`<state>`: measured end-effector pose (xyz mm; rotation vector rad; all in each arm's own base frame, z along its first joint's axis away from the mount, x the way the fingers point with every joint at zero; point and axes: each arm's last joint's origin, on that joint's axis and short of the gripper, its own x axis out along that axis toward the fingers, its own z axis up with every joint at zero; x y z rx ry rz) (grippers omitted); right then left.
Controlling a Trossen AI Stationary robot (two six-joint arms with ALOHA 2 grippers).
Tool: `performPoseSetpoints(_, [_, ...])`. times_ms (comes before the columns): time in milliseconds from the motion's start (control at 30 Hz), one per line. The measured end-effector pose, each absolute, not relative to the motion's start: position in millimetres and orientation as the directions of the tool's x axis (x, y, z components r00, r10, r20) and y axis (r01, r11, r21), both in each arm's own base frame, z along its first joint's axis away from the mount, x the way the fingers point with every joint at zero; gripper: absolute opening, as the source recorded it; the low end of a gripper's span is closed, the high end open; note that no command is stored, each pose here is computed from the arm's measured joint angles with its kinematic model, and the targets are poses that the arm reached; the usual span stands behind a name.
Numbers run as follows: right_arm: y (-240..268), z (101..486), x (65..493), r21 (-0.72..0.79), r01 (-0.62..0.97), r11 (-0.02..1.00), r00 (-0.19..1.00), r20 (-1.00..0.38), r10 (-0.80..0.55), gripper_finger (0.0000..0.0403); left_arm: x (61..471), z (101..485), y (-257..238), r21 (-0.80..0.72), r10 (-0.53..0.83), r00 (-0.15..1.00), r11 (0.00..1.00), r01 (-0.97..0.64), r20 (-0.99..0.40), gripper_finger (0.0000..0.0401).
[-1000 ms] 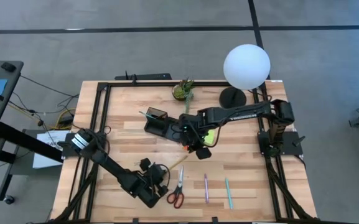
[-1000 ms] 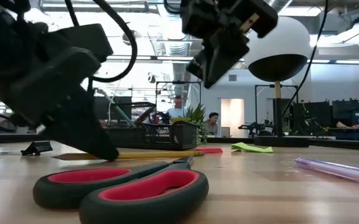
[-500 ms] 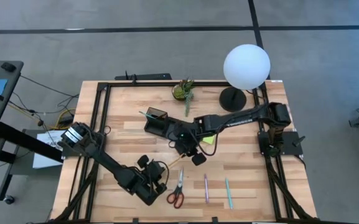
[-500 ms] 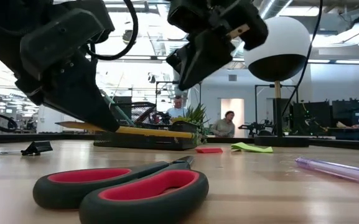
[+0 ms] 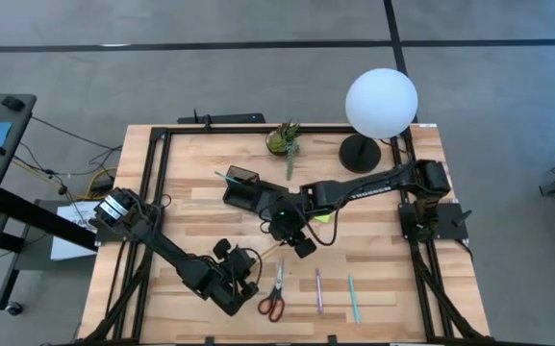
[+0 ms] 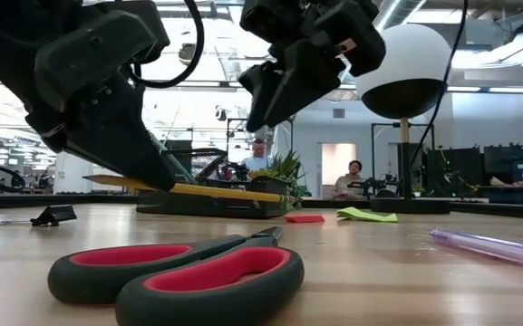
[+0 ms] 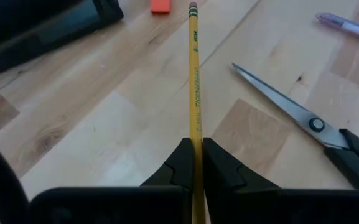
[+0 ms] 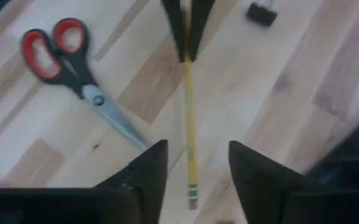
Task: Pick and place office supplies into organizer
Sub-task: Put the yellow pencil into the black desk organizer
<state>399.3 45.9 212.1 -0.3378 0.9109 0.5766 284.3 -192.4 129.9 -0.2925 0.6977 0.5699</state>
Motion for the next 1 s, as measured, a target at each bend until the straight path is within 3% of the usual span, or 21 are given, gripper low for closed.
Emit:
performPoseSetpoints(200, [51, 191, 408, -0.043, -0.572, 0.819, 0.473, -0.833, 0.286, 0.0226, 287, 134, -188, -0.08, 0.398, 0.625, 0.8, -0.595, -0.671, 0.0002])
performPoseSetpoints(400, [52, 159, 416, -0.053, -0.55, 0.833, 0.426, -0.876, 0.225, 0.0234, 287, 149, -184, -0.065, 0.395, 0.641, 0.819, -0.571, -0.658, 0.0002])
performPoseSetpoints(700, [49, 172, 426, -0.069, -0.535, 0.842, 0.47, -0.852, 0.229, 0.0201, 285, 150, -182, -0.041, 0.4, 0.629, 0.823, -0.567, -0.667, 0.0002])
performPoseSetpoints(1000, [53, 172, 425, -0.066, -0.558, 0.827, 0.458, -0.856, 0.241, 0.0133, 286, 150, -181, -0.049, 0.412, 0.634, 0.813, -0.58, -0.655, 0.0002])
